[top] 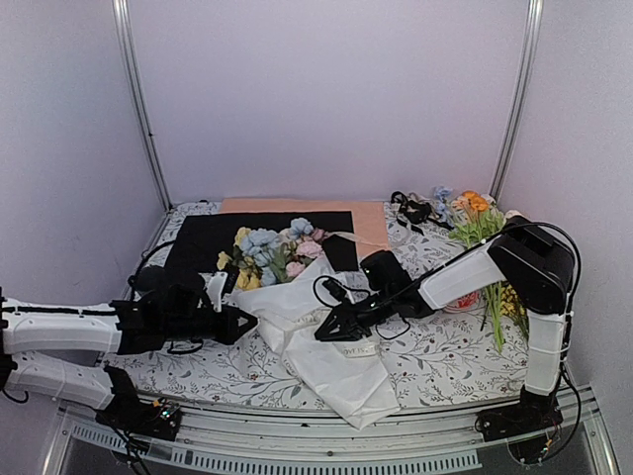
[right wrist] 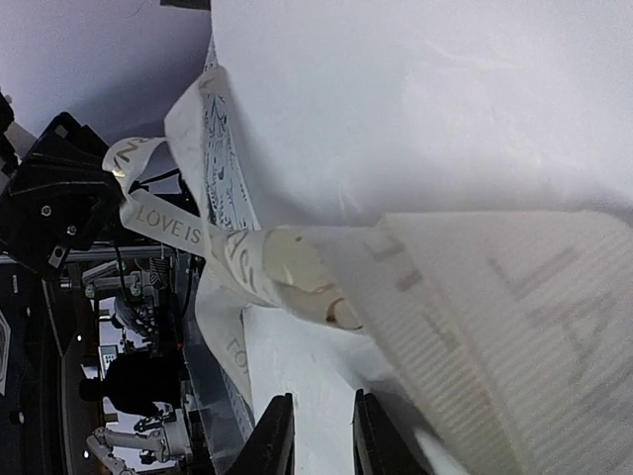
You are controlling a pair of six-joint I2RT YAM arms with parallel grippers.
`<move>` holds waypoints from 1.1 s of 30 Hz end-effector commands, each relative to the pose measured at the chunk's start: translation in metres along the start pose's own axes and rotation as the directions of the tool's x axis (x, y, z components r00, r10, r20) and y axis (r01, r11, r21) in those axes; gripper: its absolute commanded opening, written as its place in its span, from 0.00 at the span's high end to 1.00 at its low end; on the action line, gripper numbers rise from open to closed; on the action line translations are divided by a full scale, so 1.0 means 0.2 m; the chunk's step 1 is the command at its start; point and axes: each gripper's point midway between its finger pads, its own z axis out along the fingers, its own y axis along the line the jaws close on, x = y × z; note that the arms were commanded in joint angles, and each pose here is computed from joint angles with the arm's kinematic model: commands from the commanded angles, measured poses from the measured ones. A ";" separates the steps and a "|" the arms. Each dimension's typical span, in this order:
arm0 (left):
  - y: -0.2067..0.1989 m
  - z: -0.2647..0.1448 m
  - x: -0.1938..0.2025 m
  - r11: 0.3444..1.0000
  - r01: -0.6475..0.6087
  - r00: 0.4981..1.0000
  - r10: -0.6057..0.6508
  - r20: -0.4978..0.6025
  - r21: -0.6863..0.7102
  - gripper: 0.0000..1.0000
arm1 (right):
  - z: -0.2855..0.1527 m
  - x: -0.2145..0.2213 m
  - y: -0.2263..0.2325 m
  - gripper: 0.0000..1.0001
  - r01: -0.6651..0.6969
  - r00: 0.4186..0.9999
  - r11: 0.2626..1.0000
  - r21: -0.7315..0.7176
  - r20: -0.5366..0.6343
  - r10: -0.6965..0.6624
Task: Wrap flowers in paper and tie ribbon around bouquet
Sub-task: Cross the ribbon over the folded bouquet.
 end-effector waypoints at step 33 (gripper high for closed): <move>-0.08 0.37 0.09 0.987 -0.158 0.960 0.159 -0.232 0.021 1.00 | -0.69 0.12 -0.23 0.36 0.135 0.988 0.738 0.662 -0.037 -0.147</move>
